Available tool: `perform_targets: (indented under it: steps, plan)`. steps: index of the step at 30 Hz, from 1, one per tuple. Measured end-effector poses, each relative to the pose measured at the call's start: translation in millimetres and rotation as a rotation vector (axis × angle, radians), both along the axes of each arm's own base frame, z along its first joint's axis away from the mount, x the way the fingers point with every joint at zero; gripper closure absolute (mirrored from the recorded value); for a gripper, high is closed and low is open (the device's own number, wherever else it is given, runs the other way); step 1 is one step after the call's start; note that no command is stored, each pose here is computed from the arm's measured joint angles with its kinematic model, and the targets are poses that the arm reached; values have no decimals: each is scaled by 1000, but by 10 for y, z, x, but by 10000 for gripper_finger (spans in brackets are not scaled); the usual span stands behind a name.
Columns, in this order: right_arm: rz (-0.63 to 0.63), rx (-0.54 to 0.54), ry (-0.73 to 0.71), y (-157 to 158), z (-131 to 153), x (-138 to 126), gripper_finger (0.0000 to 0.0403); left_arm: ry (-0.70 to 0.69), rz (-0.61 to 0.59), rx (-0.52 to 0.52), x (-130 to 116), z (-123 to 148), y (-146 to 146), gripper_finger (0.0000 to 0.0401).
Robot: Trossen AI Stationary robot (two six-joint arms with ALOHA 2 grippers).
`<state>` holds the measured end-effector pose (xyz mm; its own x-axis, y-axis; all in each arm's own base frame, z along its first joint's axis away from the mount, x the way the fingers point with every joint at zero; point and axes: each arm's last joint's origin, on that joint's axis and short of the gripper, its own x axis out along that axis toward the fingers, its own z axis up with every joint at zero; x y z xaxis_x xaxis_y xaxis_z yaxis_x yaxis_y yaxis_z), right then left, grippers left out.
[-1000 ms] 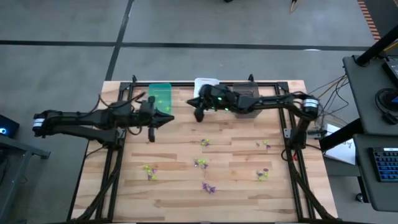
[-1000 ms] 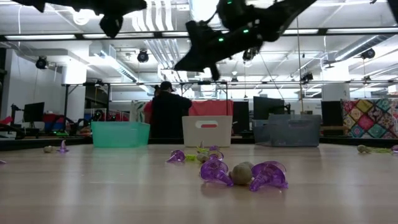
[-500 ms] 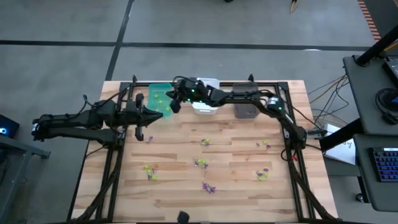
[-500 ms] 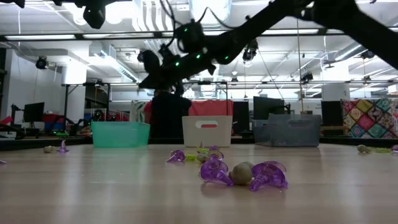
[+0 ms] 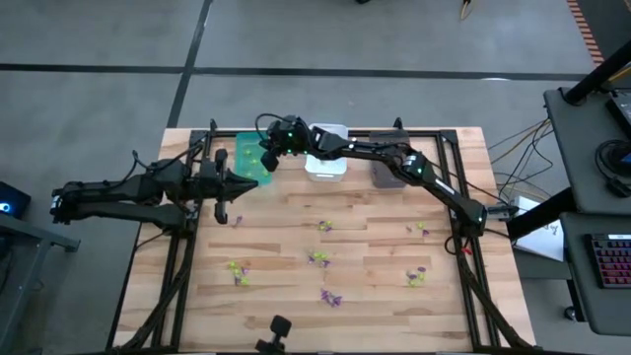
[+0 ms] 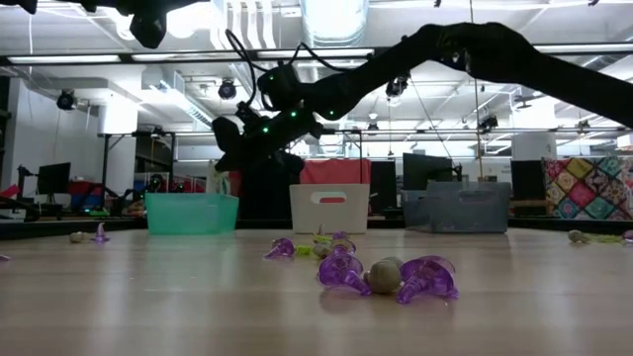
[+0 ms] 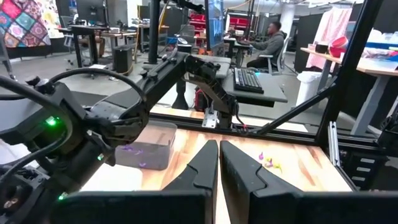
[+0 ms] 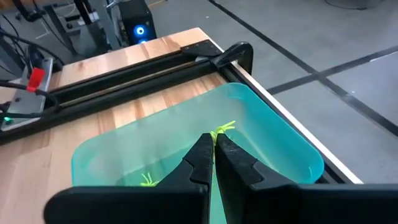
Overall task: Sort Halloween decoration
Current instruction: Put the green spider toy into the blue bin, then put the purple witch hat toy into the gray bin
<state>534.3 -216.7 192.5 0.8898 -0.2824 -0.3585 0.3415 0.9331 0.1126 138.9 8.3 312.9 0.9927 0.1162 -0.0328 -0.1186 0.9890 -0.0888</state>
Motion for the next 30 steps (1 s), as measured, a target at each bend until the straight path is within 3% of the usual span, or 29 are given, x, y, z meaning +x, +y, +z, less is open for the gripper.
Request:
perform_targets:
  steps: [10,20,24,30]
  plan:
    - [-35,-8,8,-37,-11,-2,387,25,24,0,36,-28,9,401]
    - [-26,7,36,-30,-39,-11,316,48,38,-16,89,-61,15,401]
    - [29,55,86,5,-24,-50,298,79,66,-35,85,-93,23,401]
    - [143,135,236,187,228,-214,297,172,118,-106,75,-196,34,401]
